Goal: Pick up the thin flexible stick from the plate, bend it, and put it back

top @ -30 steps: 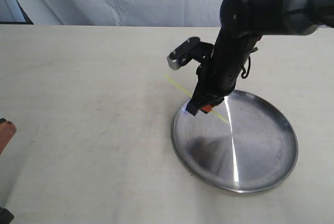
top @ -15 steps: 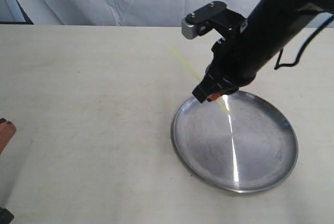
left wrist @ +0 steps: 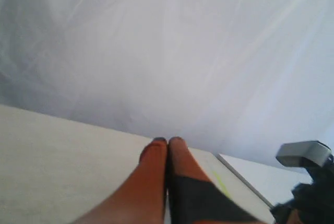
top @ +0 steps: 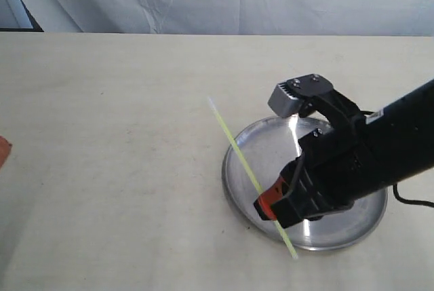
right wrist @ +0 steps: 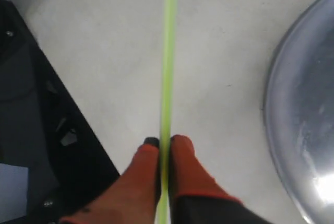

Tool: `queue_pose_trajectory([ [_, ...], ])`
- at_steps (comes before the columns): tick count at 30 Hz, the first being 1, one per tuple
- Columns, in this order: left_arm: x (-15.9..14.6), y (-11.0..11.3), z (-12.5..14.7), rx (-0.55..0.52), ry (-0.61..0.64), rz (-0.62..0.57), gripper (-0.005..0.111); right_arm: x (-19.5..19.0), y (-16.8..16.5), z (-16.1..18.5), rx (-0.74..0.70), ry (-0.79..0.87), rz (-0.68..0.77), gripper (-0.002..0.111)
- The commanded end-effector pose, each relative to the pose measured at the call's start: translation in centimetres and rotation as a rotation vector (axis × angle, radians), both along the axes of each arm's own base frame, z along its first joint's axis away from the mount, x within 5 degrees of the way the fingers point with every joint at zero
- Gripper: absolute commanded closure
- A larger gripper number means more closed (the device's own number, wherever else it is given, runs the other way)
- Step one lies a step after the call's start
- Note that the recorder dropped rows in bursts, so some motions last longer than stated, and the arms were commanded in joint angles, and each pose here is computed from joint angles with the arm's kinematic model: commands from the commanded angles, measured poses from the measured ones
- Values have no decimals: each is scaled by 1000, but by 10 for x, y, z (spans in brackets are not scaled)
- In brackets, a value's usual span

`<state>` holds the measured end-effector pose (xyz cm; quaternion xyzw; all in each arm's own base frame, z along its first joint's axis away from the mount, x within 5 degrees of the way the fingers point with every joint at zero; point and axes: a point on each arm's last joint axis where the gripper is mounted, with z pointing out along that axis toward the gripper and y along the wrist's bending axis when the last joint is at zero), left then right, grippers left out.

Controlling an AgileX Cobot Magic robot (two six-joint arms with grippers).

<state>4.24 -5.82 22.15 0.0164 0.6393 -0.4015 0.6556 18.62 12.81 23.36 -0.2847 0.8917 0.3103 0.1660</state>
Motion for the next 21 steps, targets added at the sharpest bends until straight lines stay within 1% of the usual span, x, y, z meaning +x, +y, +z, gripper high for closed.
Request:
queue_pose_trajectory([
  [1, -8, -9, -3, 22, 25, -135, 107, -14, -1, 7, 86, -19, 7, 109],
  [3, -8, -9, -4, 46, 30, -138, 107, -20, 1, 11, 145, -31, 16, 109],
  [5, -7, -9, -8, 98, 42, -128, 107, -25, 2, 15, 210, -44, 24, 109],
  [9, -8, -10, -15, 186, 73, -146, 107, -31, 4, 17, 284, -70, 46, 109],
  [11, -11, -12, -16, 193, 73, -184, 107, -33, 4, 14, 305, -77, 49, 109],
  [13, -14, -15, -13, 166, 61, -231, 107, -36, 4, 9, 310, -79, 57, 109],
  [14, -15, -16, -10, 148, 48, -241, 107, -37, 4, 7, 314, -81, 61, 109],
  [17, -18, -15, 18, 110, -38, -217, 107, -40, 3, 2, 333, -85, 62, 109],
  [18, -18, -13, 30, 117, -63, -183, 107, -41, 3, 1, 338, -86, 61, 109],
  [20, -17, -8, 52, 170, -115, -83, 107, -41, 3, 1, 340, -89, 61, 109],
  [21, -15, -3, 63, 216, -131, 0, 107, -40, 3, 1, 337, -92, 57, 109],
])
